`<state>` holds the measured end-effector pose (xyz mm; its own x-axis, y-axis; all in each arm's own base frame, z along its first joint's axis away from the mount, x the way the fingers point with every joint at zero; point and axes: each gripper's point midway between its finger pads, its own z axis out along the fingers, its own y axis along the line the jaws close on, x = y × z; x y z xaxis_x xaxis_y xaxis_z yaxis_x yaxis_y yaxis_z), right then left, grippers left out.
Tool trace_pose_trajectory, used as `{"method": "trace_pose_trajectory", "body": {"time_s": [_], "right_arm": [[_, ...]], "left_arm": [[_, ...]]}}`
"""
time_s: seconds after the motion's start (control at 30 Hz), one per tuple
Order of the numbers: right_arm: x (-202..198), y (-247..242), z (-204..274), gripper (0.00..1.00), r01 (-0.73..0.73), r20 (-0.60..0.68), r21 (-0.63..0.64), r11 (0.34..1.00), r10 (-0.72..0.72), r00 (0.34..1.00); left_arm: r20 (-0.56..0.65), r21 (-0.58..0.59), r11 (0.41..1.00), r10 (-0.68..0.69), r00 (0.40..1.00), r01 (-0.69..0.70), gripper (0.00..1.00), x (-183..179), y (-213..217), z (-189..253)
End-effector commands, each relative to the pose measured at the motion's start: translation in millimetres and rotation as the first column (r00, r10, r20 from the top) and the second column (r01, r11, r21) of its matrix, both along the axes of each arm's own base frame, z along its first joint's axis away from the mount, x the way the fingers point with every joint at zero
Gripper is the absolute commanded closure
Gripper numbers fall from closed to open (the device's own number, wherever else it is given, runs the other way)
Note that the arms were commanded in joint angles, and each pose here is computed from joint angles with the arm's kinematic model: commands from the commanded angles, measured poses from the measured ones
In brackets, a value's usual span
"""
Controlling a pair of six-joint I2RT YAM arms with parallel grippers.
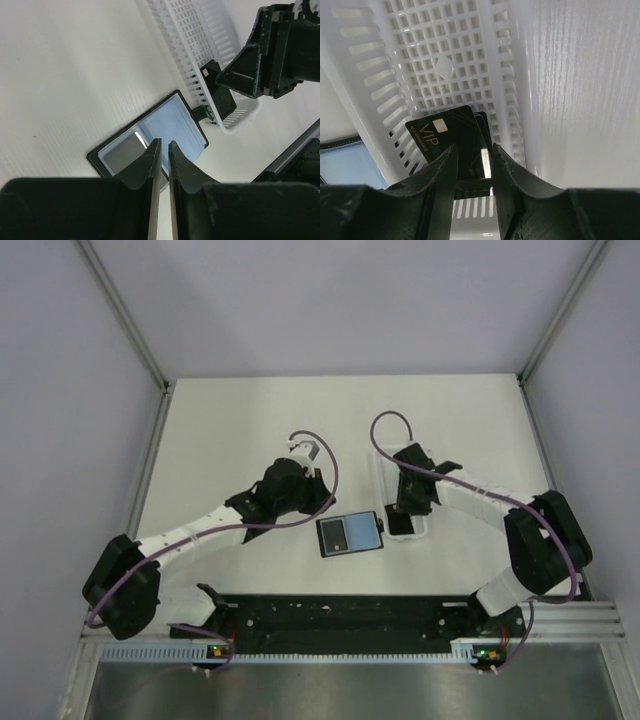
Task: Put the credit cards into the card holder
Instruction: Pick up the credit card from the storage box.
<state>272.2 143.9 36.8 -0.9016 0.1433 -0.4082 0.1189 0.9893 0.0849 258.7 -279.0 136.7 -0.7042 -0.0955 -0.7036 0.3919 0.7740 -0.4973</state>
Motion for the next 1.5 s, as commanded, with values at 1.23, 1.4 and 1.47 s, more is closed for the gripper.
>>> {"method": "trace_pose_trajectory", "body": {"time_s": [1.23,1.4,1.47], "right_arm": [[4,44,29,0.69,-0.1,0.172,0.375,0.921,0.037,0.984],[5,38,27,0.7,-0.08,0.175,0.362,0.929,0.017,0.984],[7,32,26,0.7,-0.06,0.179,0.334,0.941,-0.001,0.984]], "left_arm": [[-0.103,-0.061,0.99,-0.133,0.986,0.128,0.96,-6,-76,-34],[-0.116,-0.054,0.99,-0.137,0.984,0.132,0.97,-8,-77,-40],[-0.114,-0.052,0.99,-0.137,0.984,0.131,0.97,-7,-77,-40]]}}
